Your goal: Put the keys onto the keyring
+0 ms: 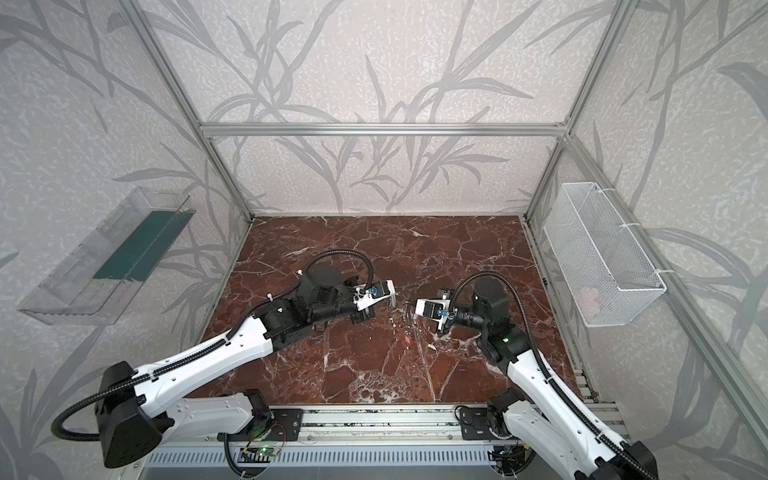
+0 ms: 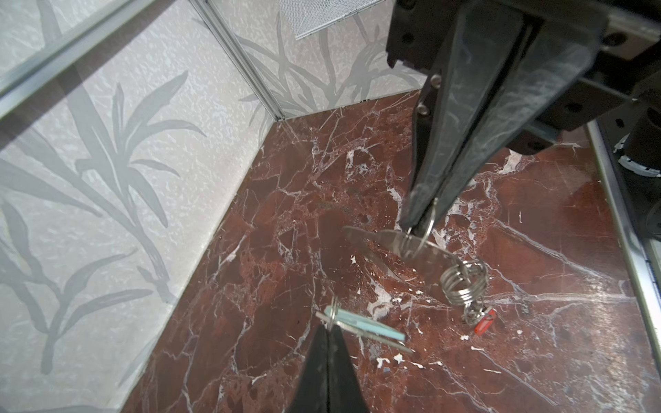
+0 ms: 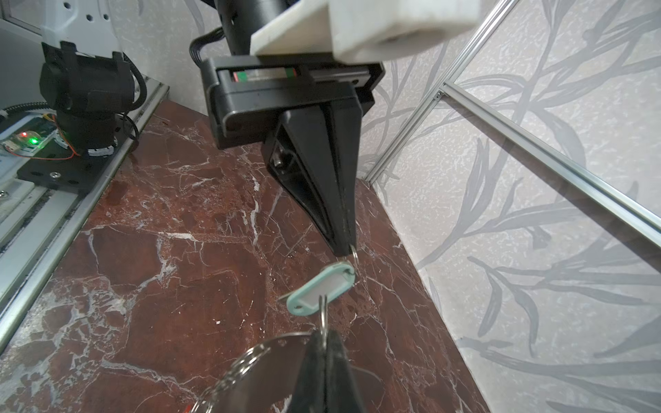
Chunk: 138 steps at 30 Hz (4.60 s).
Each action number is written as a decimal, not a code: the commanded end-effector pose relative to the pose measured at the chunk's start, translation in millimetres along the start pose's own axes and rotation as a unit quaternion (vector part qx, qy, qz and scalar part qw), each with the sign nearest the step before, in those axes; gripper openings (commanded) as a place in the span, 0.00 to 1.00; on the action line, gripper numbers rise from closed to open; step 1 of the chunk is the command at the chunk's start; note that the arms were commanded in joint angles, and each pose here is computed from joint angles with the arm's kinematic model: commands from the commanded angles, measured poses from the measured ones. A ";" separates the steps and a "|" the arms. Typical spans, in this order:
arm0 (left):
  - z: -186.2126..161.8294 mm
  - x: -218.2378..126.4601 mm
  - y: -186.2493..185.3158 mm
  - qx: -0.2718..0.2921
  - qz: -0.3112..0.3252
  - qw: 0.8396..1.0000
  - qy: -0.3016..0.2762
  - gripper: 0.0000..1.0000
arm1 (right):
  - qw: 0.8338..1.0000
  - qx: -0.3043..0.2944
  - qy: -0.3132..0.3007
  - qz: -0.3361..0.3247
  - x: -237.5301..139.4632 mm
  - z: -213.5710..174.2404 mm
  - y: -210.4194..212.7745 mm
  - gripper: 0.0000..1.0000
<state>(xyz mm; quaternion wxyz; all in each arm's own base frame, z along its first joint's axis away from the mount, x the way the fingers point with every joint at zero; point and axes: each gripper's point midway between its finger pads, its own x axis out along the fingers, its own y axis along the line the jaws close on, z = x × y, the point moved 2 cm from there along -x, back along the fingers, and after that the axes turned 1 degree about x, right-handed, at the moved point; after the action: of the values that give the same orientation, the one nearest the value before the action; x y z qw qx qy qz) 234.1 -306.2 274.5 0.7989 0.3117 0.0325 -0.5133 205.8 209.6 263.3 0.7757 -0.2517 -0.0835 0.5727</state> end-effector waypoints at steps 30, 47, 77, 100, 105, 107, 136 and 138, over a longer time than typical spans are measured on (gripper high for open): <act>34.2 -20.7 3.4 0.079 0.028 0.988 -0.126 0.00 | 0.994 0.077 -0.075 -0.001 11.5 32.7 -27.6 0.00; 38.7 -29.2 5.6 0.088 0.048 0.985 -0.144 0.00 | 0.989 0.118 -0.089 -0.007 10.0 40.3 -32.7 0.00; 27.0 -20.4 -1.0 0.097 0.062 0.985 -0.132 0.00 | 0.977 0.155 -0.139 -0.047 4.6 57.1 -51.5 0.00; 27.5 -26.0 23.1 -0.022 0.068 0.988 -0.139 0.52 | 0.977 0.164 -0.130 -0.046 8.7 45.1 -48.2 0.00; 35.8 -32.2 23.8 -0.061 0.018 0.989 -0.131 0.51 | 0.978 0.161 -0.123 -0.044 11.6 37.5 -45.7 0.00; 40.5 -33.1 24.7 -0.077 0.003 0.988 -0.131 0.50 | 0.979 0.155 -0.123 -0.045 11.6 37.0 -45.1 0.00; 53.5 -9.1 25.8 -0.170 -0.089 0.973 -0.126 0.27 | 0.984 0.128 -0.121 -0.014 11.2 40.7 -35.9 0.00; 53.5 -8.1 24.4 -0.166 -0.094 0.973 -0.128 0.23 | 0.984 0.129 -0.121 -0.011 11.8 40.3 -35.0 0.00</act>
<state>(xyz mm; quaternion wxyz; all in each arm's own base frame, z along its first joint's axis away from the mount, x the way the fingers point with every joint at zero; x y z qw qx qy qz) 237.3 -318.1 314.5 0.7917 0.1067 0.0698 -0.5975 226.7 225.4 302.4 0.7991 -0.0697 -0.0839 0.5912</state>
